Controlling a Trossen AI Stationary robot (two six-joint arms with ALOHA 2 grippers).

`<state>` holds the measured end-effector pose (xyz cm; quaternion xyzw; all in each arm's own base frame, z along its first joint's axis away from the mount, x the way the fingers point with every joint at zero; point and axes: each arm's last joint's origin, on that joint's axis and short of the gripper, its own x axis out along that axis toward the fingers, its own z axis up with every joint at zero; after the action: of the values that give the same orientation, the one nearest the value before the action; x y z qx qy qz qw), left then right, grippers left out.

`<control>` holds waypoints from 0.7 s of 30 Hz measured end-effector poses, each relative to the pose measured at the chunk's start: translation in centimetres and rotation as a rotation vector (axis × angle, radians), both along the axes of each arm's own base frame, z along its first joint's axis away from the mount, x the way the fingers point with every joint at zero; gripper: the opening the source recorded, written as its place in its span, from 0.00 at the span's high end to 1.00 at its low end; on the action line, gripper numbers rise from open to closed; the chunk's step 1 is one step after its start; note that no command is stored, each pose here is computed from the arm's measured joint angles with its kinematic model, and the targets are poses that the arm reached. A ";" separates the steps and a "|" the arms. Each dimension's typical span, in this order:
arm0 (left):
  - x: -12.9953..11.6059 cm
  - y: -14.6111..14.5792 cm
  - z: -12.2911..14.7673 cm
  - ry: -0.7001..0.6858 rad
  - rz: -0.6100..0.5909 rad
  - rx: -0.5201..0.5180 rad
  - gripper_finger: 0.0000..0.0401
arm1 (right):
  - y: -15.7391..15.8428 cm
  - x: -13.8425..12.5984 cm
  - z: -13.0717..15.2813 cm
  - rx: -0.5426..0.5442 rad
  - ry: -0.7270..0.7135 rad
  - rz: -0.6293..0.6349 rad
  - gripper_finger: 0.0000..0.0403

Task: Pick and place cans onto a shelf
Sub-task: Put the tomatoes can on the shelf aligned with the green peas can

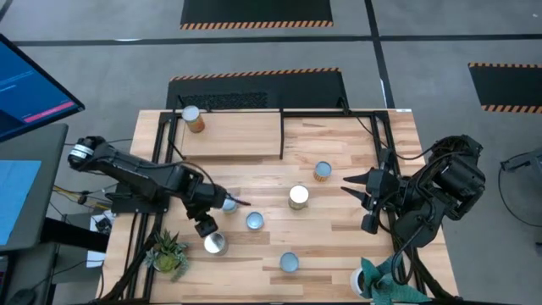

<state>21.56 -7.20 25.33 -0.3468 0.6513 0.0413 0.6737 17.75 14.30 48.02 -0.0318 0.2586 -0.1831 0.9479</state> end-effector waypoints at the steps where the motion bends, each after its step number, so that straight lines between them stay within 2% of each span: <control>1: -0.1 -0.4 0.0 -0.005 0.010 0.028 0.46 | 0.0 0.0 0.0 0.000 0.000 0.000 0.71; 5: -0.2 -2.0 0.0 -0.060 0.038 0.111 0.45 | -0.1 0.1 0.0 0.000 0.000 -0.008 0.71; 10: -0.3 -3.5 0.0 -0.112 0.052 0.133 0.45 | -0.5 0.4 0.0 -0.004 0.001 -0.029 0.71; 21: 0.7 -4.7 -2.9 0.016 0.017 0.214 0.45 | -1.4 1.1 -0.1 -0.024 0.033 -0.042 0.71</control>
<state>22.26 -11.89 22.46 -0.2778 0.6456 0.1193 0.7013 18.84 12.92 47.96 -0.0409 0.2725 -0.2056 0.9390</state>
